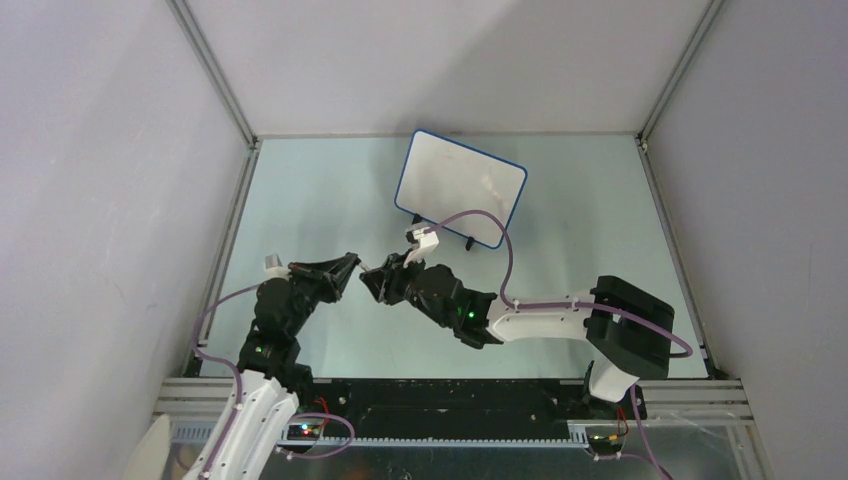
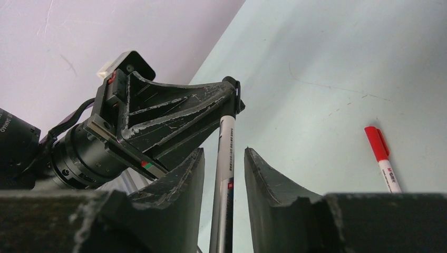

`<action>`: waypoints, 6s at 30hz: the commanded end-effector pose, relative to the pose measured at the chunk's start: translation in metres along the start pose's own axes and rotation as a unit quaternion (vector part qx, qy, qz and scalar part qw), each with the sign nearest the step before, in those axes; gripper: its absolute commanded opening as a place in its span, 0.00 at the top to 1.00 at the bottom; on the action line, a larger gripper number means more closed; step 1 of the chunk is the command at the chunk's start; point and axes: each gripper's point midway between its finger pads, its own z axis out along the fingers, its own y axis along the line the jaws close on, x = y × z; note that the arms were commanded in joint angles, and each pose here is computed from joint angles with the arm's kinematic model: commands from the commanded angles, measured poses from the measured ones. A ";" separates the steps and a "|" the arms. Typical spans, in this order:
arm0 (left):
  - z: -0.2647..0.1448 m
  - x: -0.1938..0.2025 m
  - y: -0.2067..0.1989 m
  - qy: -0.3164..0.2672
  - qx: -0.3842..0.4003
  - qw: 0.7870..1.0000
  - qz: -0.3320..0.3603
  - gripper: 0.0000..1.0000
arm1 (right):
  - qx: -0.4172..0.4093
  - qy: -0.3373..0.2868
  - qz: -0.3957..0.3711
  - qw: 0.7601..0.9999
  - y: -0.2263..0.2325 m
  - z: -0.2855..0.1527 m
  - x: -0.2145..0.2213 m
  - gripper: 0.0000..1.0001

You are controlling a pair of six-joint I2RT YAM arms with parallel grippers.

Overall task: Write a sentence on the whiteboard
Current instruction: Open the whiteboard marker from the pen cap, then put down the pen cap at the corner of the board, then adjust the whiteboard at the center of the board.

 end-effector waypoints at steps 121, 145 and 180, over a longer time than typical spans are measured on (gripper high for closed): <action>0.006 -0.090 0.155 -0.019 -0.414 0.825 0.385 0.92 | 0.137 0.015 -0.116 0.984 -0.178 -0.190 -0.062 1.00; 0.055 -0.061 0.004 -0.055 -0.091 0.851 0.514 0.00 | 0.115 0.013 -0.112 0.987 -0.173 -0.188 -0.058 1.00; 0.307 -0.040 -0.039 0.280 0.137 0.794 0.521 0.09 | 0.080 -0.003 -0.113 0.990 -0.163 -0.192 -0.060 1.00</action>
